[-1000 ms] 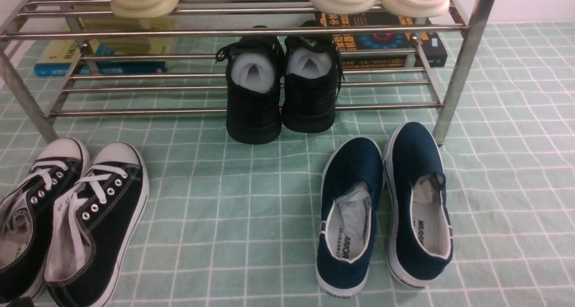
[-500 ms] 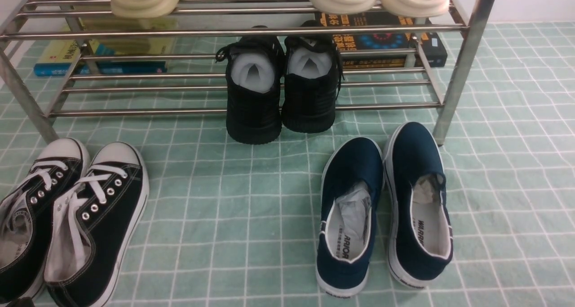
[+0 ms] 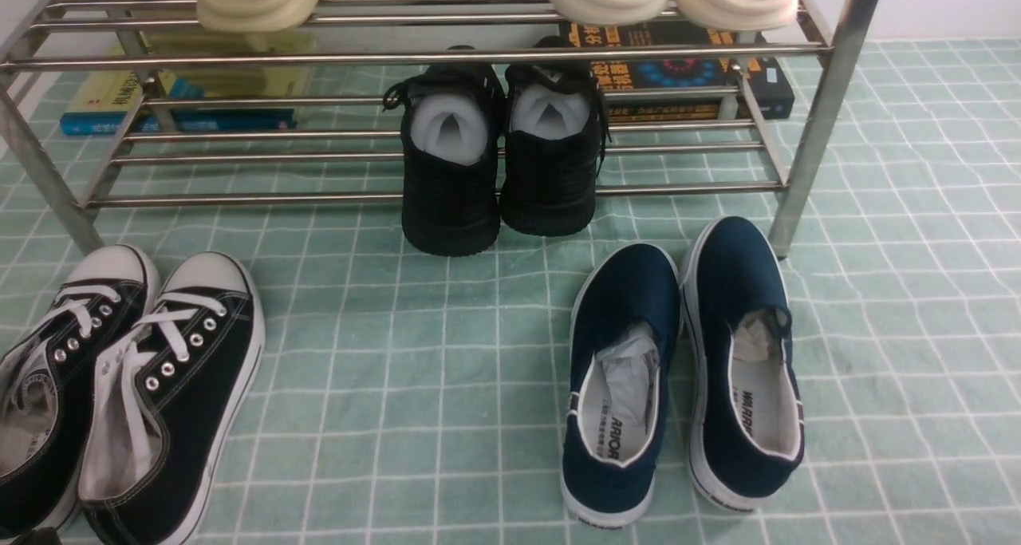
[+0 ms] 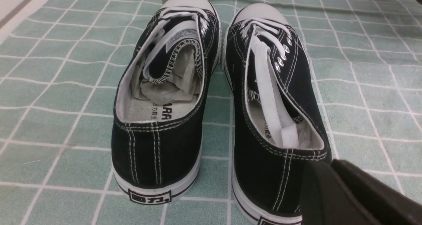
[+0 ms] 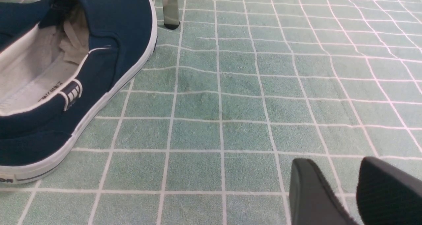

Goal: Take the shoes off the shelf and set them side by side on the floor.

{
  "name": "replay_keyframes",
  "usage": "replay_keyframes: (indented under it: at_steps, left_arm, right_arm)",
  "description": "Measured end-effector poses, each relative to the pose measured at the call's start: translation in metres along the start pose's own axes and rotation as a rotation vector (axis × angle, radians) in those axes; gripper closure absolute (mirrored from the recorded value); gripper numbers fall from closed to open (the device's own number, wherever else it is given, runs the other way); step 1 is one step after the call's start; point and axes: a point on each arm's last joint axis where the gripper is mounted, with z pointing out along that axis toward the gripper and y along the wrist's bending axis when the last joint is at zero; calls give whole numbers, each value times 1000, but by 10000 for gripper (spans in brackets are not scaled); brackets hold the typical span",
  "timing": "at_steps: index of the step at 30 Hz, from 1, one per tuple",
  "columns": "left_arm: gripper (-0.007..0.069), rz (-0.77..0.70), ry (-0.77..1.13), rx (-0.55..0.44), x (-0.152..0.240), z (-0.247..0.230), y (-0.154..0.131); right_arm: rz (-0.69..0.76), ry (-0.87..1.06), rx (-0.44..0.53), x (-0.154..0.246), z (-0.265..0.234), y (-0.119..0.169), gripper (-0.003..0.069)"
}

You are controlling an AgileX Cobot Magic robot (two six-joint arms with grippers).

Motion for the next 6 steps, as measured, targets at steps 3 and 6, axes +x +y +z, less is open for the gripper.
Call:
replay_keyframes:
  at_steps: [3, 6]
  left_arm:
    - [568, 0, 0, 0, 0, 0, 0]
    - [563, 0, 0, 0, 0, 0, 0]
  right_arm:
    - [0, 0, 0, 0, 0, 0, 421]
    - [0, 0, 0, 0, 0, 0, 421]
